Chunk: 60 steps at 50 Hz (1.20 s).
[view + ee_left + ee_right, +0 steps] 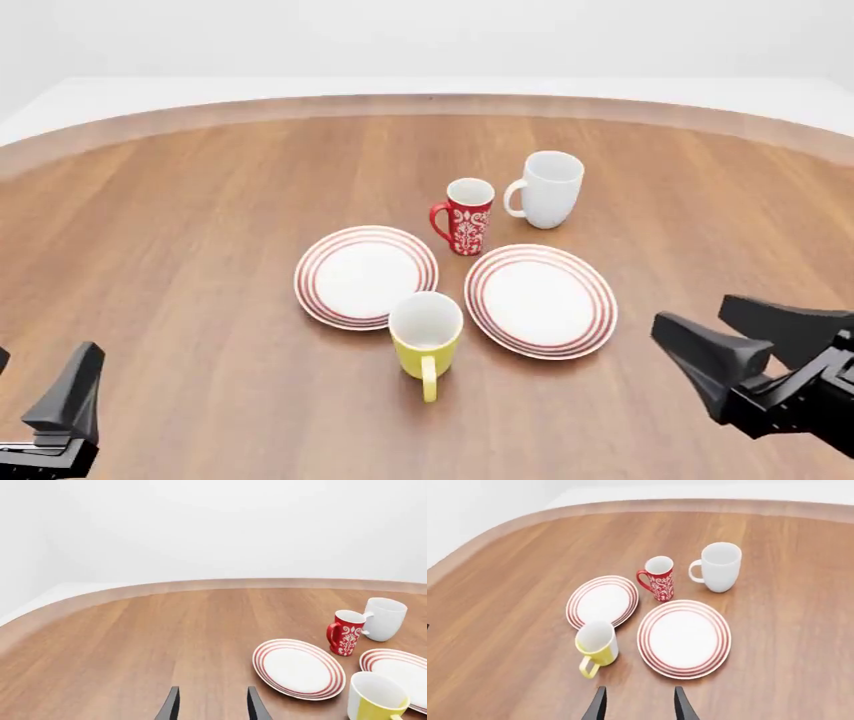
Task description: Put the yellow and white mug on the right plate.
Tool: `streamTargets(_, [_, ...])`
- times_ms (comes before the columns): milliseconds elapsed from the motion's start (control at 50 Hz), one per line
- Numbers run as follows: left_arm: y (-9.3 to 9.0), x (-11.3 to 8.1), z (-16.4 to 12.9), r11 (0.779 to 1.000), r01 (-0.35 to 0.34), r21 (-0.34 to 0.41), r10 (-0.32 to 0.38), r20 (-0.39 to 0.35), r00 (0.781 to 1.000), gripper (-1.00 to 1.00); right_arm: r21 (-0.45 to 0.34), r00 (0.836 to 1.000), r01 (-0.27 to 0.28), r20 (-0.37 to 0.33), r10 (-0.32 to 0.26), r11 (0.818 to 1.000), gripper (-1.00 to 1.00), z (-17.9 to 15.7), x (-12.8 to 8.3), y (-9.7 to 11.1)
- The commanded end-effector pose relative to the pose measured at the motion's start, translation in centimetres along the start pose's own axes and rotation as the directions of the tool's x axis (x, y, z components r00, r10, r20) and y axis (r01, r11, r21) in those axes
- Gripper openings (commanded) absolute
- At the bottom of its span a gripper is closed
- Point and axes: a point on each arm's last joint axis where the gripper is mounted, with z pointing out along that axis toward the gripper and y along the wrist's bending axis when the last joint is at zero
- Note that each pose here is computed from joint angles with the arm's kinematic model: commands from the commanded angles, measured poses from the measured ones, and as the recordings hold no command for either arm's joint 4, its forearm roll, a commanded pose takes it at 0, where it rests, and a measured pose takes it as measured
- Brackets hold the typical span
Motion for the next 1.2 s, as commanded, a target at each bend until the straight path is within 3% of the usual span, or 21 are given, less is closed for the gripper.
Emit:
streamTargets(20, [0.0,0.0,0.0,1.0,0.0,0.0,0.0,0.0,1.0,1.0,-0.084,0.999,0.002,-0.053,-0.007,0.996,1.0,1.0,-2.3,1.6])
streamTargets(320, [0.0,0.0,0.0,1.0,0.0,0.0,0.0,0.0,1.0,1.0,-0.151,0.993,0.031,-0.109,-0.047,0.988,1.0,3.5,-4.8,3.6])
streamTargets(460, [0.0,0.0,0.0,1.0,0.0,0.0,0.0,0.0,1.0,1.0,-0.183,0.989,0.063,-0.124,-0.086,0.981,1.0,4.1,-5.4,4.4])
streamTargets(800, [0.0,0.0,0.0,1.0,0.0,0.0,0.0,0.0,1.0,1.0,-0.272,0.982,0.07,-0.152,-0.114,0.96,1.0,4.6,-5.8,6.5])
streamTargets(1200, [0.0,0.0,0.0,1.0,0.0,0.0,0.0,0.0,1.0,1.0,-0.266,0.979,0.098,-0.144,-0.141,0.959,1.0,5.1,-6.1,6.5])
